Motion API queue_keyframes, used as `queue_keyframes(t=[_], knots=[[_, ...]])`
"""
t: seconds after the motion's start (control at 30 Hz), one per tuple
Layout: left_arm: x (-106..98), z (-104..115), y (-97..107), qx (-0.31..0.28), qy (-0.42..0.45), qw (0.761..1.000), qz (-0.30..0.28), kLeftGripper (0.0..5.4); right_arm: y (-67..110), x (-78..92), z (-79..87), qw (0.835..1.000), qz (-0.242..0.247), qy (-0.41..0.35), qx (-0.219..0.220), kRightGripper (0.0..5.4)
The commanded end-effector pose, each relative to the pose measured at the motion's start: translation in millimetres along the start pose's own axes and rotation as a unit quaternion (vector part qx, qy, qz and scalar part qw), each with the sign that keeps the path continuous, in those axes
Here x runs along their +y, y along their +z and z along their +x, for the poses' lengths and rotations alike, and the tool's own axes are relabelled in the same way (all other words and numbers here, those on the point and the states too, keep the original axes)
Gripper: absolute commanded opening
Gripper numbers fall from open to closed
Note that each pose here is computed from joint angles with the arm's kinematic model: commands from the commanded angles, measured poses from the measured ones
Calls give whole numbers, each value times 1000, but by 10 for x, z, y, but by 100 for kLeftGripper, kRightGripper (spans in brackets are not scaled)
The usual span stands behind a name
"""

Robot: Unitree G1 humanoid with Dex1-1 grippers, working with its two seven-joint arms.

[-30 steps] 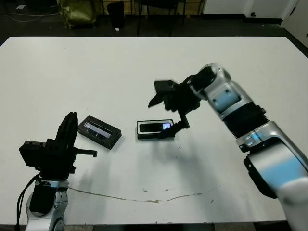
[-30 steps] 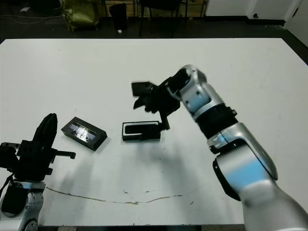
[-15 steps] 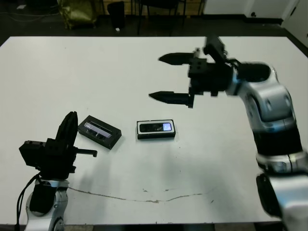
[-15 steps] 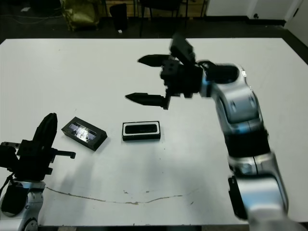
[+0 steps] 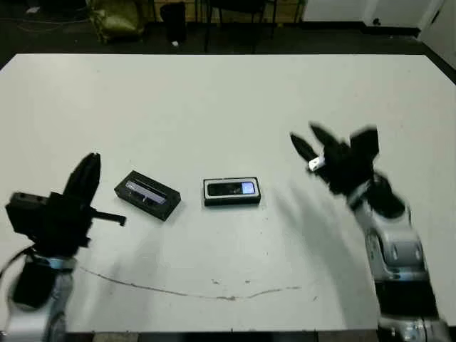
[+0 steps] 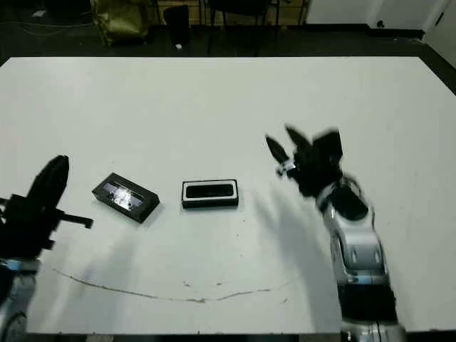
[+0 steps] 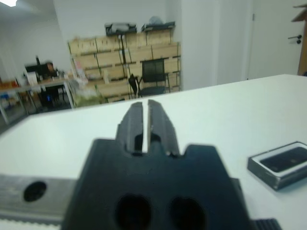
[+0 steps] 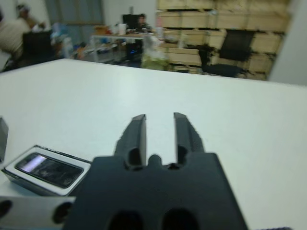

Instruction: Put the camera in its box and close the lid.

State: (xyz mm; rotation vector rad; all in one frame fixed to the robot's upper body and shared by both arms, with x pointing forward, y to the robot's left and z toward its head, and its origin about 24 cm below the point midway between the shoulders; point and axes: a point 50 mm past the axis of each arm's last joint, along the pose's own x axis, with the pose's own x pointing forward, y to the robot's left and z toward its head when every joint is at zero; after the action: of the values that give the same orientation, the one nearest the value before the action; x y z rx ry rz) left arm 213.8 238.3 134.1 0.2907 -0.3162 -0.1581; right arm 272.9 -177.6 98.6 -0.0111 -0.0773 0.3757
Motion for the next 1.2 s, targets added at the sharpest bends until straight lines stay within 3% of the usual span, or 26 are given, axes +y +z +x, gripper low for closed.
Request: queue_keyframes(t=[0.03, 0.17, 0.3, 0.5, 0.67, 0.8, 0.9, 1.07, 1.2], knots=[[146, 87, 112, 27, -44, 998, 44, 0, -47, 11, -93, 1000, 25, -18, -1, 2], [288, 262, 285, 48, -159, 973, 161, 0, -66, -1, -131, 999, 22, -21, 11, 2], [365, 437, 423, 78, -288, 924, 240, 0, -85, -36, -128, 999, 17, -35, 28, 2], [386, 668, 494, 152, -422, 856, 257, 0, -85, -77, -154, 999, 6, -33, 31, 2], [351, 837, 542, 214, -459, 828, 240, 0, -89, -98, -201, 998, 19, -38, 45, 2], [297, 1006, 615, 253, -481, 796, 267, 63, -83, -109, -216, 998, 15, -32, 51, 0], [244, 1125, 613, 265, -539, 741, 300, 132, -96, -116, -219, 998, 19, -30, 55, 0], [51, 1283, 529, 293, -660, 618, 312, 250, -138, -85, -221, 997, 11, -33, 69, 0], [-101, 1373, 436, 301, -701, 563, 319, 341, -191, -40, -218, 997, 17, -40, 68, 0]])
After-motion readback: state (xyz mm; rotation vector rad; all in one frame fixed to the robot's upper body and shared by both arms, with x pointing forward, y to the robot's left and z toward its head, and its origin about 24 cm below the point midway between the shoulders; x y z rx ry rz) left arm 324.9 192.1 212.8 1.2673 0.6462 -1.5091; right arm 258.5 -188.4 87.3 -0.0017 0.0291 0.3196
